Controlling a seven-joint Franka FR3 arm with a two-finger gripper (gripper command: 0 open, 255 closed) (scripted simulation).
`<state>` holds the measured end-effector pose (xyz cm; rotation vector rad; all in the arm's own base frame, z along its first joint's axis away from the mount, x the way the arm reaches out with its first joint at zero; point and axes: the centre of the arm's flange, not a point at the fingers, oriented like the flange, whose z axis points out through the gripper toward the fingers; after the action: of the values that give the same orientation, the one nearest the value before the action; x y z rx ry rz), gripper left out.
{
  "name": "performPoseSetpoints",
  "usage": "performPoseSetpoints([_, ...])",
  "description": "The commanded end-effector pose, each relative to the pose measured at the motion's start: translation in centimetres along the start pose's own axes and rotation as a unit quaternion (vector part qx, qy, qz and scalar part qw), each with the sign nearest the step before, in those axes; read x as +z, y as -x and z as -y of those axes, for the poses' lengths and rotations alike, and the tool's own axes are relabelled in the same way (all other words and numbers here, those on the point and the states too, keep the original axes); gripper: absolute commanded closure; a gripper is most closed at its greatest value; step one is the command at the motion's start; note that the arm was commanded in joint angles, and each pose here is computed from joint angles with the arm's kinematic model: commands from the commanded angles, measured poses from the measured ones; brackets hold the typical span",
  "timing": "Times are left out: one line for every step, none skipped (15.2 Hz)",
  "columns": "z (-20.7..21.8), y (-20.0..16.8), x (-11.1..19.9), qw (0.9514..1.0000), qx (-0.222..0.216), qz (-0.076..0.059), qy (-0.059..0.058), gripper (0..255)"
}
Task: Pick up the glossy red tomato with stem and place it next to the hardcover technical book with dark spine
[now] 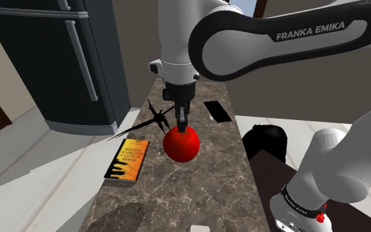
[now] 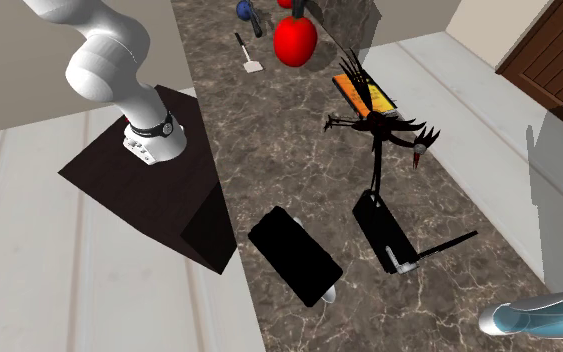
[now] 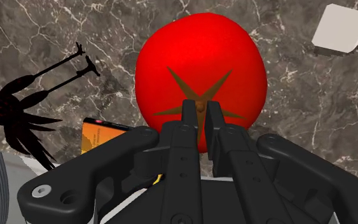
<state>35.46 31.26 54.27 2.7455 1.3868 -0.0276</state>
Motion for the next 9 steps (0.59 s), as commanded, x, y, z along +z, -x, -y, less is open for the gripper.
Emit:
performPoseSetpoints([0.1, -0.1, 1.1, 1.0, 0.0, 0.0, 0.0, 255])
performPoseSetpoints([0.1, -0.1, 1.6, 1.0, 0.0, 0.0, 0.0, 255])
performPoseSetpoints([0.1, -0.1, 2.1, 1.0, 0.0, 0.0, 0.0, 255])
performPoseSetpoints([0.1, -0.1, 2.7, 1.0, 0.0, 0.0, 0.0, 255])
performPoseSetpoints([0.2, -0.2, 3.2, 1.0, 0.0, 0.0, 0.0, 255])
performPoseSetpoints([0.2, -0.2, 3.7, 1.0, 0.0, 0.0, 0.0, 255])
performPoseSetpoints([0.2, -0.2, 4.2, 1.0, 0.0, 0.0, 0.0, 255])
performPoseSetpoints([0.2, -0.2, 4.8, 1.0, 0.0, 0.0, 0.0, 255])
performPoseSetpoints([0.3, -0.3, 5.3, 1.0, 0.0, 0.0, 0.0, 255])
